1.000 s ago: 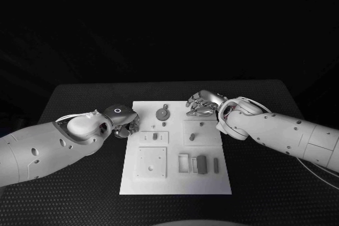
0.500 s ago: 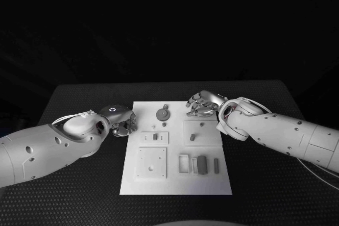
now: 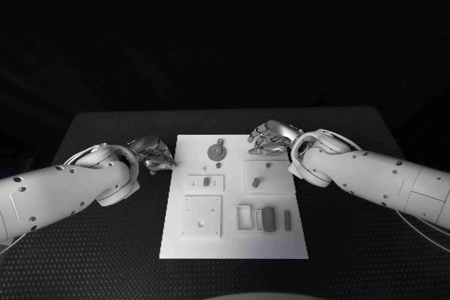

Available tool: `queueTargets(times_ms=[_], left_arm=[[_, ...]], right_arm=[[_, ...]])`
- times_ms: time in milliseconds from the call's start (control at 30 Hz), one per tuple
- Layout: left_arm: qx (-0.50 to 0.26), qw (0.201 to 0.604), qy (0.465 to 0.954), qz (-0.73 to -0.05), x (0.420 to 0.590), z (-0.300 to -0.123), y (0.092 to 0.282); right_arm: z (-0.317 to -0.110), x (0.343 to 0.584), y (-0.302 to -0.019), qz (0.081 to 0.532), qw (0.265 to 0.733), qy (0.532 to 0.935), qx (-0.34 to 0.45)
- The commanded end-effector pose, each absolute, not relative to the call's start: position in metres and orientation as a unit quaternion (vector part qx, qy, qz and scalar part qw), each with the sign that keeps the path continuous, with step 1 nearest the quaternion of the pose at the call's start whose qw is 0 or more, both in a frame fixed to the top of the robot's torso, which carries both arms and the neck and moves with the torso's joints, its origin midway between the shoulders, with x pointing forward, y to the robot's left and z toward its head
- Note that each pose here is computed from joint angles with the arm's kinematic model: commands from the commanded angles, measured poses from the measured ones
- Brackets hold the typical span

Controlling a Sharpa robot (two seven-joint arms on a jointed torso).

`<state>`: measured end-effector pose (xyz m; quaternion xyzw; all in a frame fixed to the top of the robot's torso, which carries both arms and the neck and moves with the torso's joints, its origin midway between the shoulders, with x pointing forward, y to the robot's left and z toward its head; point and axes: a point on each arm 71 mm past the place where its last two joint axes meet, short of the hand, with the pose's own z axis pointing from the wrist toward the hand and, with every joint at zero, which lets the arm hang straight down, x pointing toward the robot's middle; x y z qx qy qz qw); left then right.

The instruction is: Assemble the parts on the task board

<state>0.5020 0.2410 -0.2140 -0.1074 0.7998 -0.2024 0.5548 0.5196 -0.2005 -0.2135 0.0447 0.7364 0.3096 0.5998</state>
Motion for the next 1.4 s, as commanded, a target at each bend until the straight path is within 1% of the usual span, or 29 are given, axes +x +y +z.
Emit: queueTargets(times_ms=[33,200,433,867,1167,1300,1400], left_arm=[[-0.24,0.494,0.81,-0.205,0.496,-0.223,0.244],[-0.27,0.485,0.808,-0.197,0.49,-0.224,0.239],[-0.278,0.482,0.808,-0.195,0.483,-0.224,0.231],[-0.227,0.503,0.811,-0.196,0.477,-0.221,0.209],[-0.164,0.538,0.807,-0.181,0.475,-0.219,0.196],[-0.14,0.54,0.811,-0.175,0.473,-0.219,0.19],[-0.132,0.534,0.817,-0.174,0.471,-0.221,0.187]], right_arm=[[-0.214,0.519,-0.2,0.312,0.598,0.737,0.042],[-0.213,0.519,-0.2,0.312,0.598,0.737,0.041],[-0.213,0.519,-0.2,0.312,0.599,0.737,0.042],[-0.213,0.519,-0.2,0.313,0.598,0.737,0.041],[-0.213,0.518,-0.2,0.313,0.598,0.737,0.041],[-0.213,0.518,-0.2,0.313,0.598,0.737,0.041],[-0.213,0.518,-0.199,0.313,0.598,0.737,0.041]])
